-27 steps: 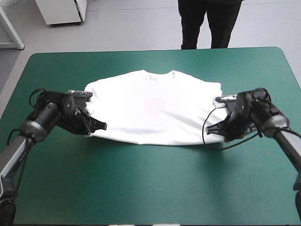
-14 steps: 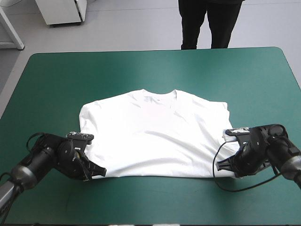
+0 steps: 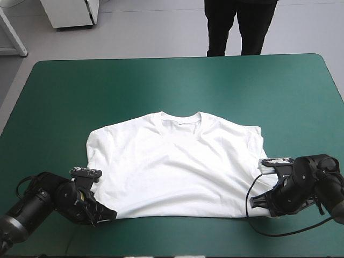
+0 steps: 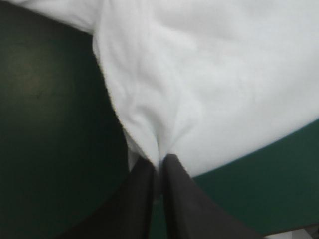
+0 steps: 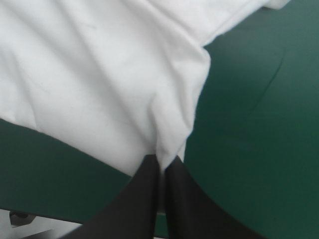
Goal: Fold the cloth
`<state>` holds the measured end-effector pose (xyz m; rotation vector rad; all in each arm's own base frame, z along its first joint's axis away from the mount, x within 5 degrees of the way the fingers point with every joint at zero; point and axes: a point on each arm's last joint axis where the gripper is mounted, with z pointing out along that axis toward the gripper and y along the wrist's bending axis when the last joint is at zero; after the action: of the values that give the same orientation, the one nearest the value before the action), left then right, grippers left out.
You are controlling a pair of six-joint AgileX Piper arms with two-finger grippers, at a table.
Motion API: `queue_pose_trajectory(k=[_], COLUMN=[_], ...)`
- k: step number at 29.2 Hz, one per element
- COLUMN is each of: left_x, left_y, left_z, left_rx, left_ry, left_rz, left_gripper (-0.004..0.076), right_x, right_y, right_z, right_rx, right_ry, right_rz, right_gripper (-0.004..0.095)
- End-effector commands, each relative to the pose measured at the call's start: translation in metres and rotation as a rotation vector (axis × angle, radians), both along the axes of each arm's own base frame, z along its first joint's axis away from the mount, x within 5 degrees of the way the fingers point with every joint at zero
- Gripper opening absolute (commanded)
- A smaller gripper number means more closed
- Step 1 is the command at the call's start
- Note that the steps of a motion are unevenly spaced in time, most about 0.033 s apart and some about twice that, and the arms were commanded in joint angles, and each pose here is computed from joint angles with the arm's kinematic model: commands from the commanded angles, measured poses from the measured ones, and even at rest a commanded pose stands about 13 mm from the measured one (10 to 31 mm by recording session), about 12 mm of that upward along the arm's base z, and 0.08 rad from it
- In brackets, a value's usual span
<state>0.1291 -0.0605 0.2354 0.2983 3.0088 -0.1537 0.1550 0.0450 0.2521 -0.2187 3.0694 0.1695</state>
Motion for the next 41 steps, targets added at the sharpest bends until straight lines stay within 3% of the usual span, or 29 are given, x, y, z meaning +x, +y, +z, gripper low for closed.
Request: queue_pose_trajectory(k=[1,5,8,13,19,26,33,41], left_x=[-0.003,-0.007,-0.003,0.009,0.029,0.072,0.132,0.191], left_y=[-0.001,0.002,0.001,-0.001,0.007,0.014,0.043,0.048], left_z=[0.008,0.016,0.032,0.070,0.098,0.089,0.086,0.062], left_rx=[-0.006,0.027,0.023,-0.008,0.117,0.185,0.059,0.049], left_ry=[0.012,0.064,0.038,-0.118,-0.259,-0.216,-0.207,-0.153], left_rz=[-0.013,-0.023,-0.025,-0.020,0.032,0.104,0.216,0.220], left_gripper=[0.0196,0.0447,0.0525,0.0512,0.0511,0.0438,0.0438,0.0424], right_x=[-0.004,-0.003,0.000,0.004,0.008,0.008,0.008,0.008], right_y=[0.001,0.006,0.008,0.006,0.005,0.006,0.007,0.007], right_z=[0.008,0.012,0.024,0.065,0.103,0.116,0.116,0.116], right_rx=[0.018,0.080,0.099,0.105,0.122,0.149,0.156,0.157], right_ry=[0.007,0.009,-0.040,-0.211,-0.353,-0.391,-0.389,-0.388], right_rz=[0.009,-0.001,0.006,-0.006,-0.015,-0.021,-0.022,-0.027], right_gripper=[0.0234,0.0497,0.0559,0.0496,0.0459,0.0459,0.0459,0.0459])
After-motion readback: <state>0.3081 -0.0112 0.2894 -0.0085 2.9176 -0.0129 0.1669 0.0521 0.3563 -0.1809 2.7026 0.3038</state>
